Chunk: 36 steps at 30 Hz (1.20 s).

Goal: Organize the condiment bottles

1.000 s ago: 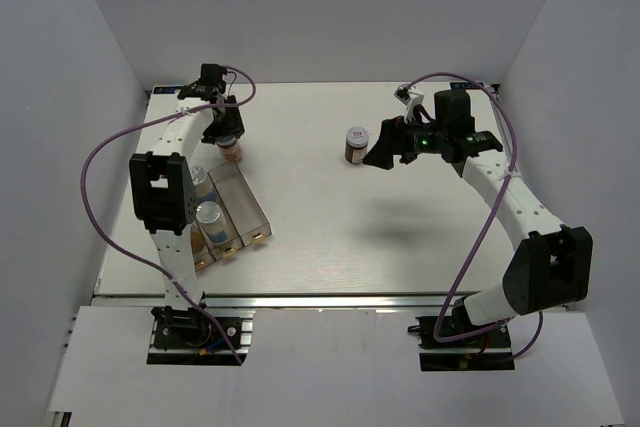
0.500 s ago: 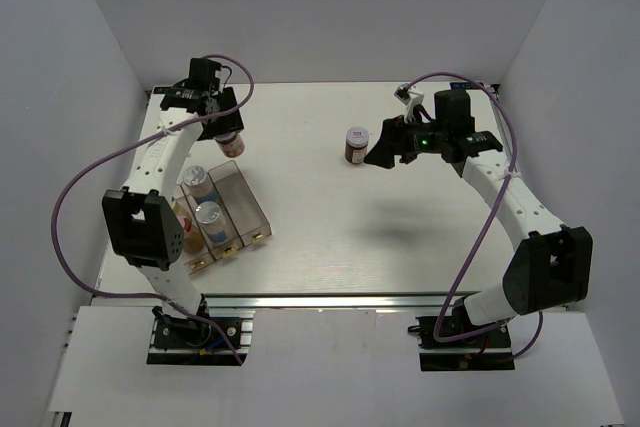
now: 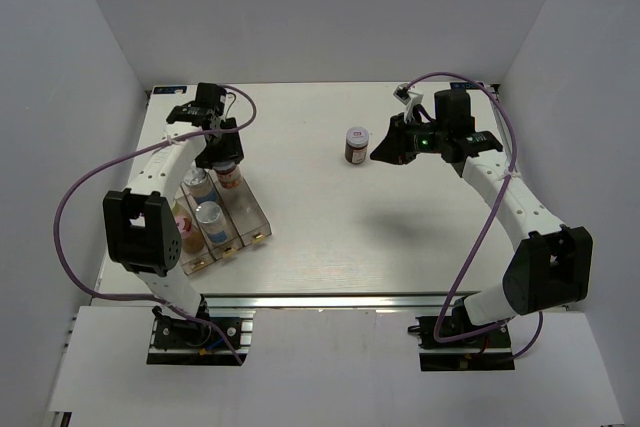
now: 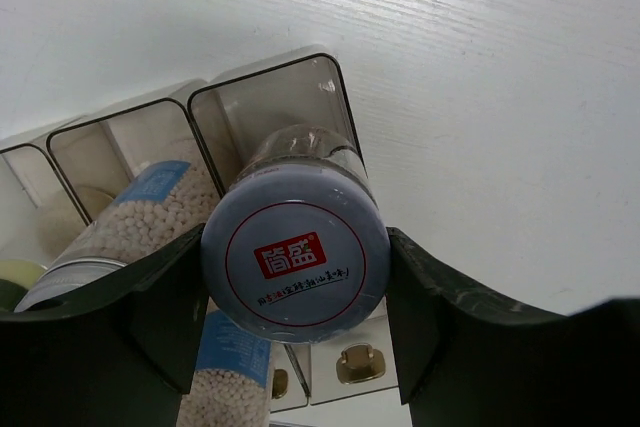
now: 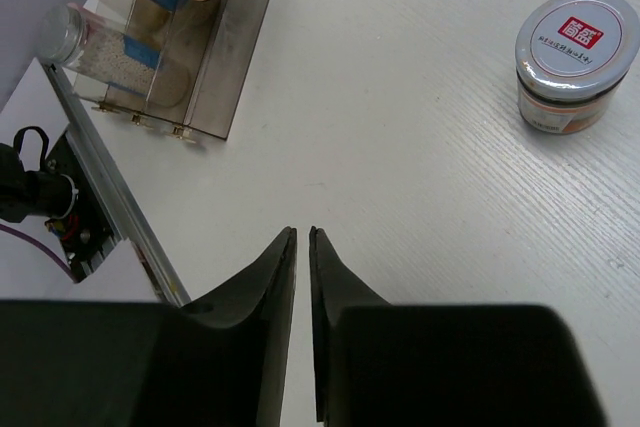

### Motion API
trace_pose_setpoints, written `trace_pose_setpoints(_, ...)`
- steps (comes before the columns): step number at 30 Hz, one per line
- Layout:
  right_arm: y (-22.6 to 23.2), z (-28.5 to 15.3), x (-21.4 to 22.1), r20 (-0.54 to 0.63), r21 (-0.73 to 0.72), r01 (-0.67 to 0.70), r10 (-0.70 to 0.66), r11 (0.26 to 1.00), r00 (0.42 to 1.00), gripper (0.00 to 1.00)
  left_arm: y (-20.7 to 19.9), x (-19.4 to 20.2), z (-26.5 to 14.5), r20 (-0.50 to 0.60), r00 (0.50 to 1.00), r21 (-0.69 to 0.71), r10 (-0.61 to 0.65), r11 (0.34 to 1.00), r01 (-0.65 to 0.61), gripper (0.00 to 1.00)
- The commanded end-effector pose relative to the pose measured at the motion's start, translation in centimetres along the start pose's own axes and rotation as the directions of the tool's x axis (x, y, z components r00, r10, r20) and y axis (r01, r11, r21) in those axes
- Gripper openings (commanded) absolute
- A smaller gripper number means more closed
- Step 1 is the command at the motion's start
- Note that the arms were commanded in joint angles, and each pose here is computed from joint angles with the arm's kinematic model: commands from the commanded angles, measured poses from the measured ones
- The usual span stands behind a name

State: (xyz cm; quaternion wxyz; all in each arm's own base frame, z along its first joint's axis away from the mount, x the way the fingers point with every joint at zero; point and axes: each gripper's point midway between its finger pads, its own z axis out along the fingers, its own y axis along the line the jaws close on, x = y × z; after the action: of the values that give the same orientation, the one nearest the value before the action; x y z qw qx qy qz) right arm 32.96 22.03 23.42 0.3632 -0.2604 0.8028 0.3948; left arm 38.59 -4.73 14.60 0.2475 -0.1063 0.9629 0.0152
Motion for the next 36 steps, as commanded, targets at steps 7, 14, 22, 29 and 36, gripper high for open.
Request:
trace_pose_setpoints(7, 0.2, -0.3, -0.6, 0.024, -0.007, 0.018, -0.017, 1.0, 1.0, 0.21, -0.2, -2.1, 0.1, 0.07, 0.996, -0.003, 0.063, 0.998, -0.063, 0.0)
trace_pose_setpoints(14, 0.0, -0.2, -0.6, 0.022, 0.003, 0.018, -0.018, 1.0, 1.0, 0.3, 0.2, -1.2, 1.6, 0.028, 0.995, -0.032, 0.097, 0.995, -0.096, 0.04)
trace_pose_setpoints(22, 0.0, -0.2, -0.6, 0.018, -0.005, 0.034, -0.034, 0.999, 0.999, 0.68, -0.1, -1.2, 2.3, 0.02, 0.995, -0.023, 0.102, 0.995, -0.102, 0.63)
trace_pose_setpoints(29, -1.5, -0.1, -0.6, 0.006, 0.044, 0.148, -0.148, 0.988, 0.989, 0.86, -0.4, -1.7, 1.8, 0.034, 0.994, -0.01, 0.104, 0.995, -0.104, 0.88)
trace_pose_setpoints(36, -6.2, 1.4, -0.3, -0.048, 0.191, 0.167, -0.161, 0.967, 0.986, 0.86, -1.0, -3.5, -0.3, 0.084, 0.993, 0.019, 0.085, 0.996, -0.087, 0.91)
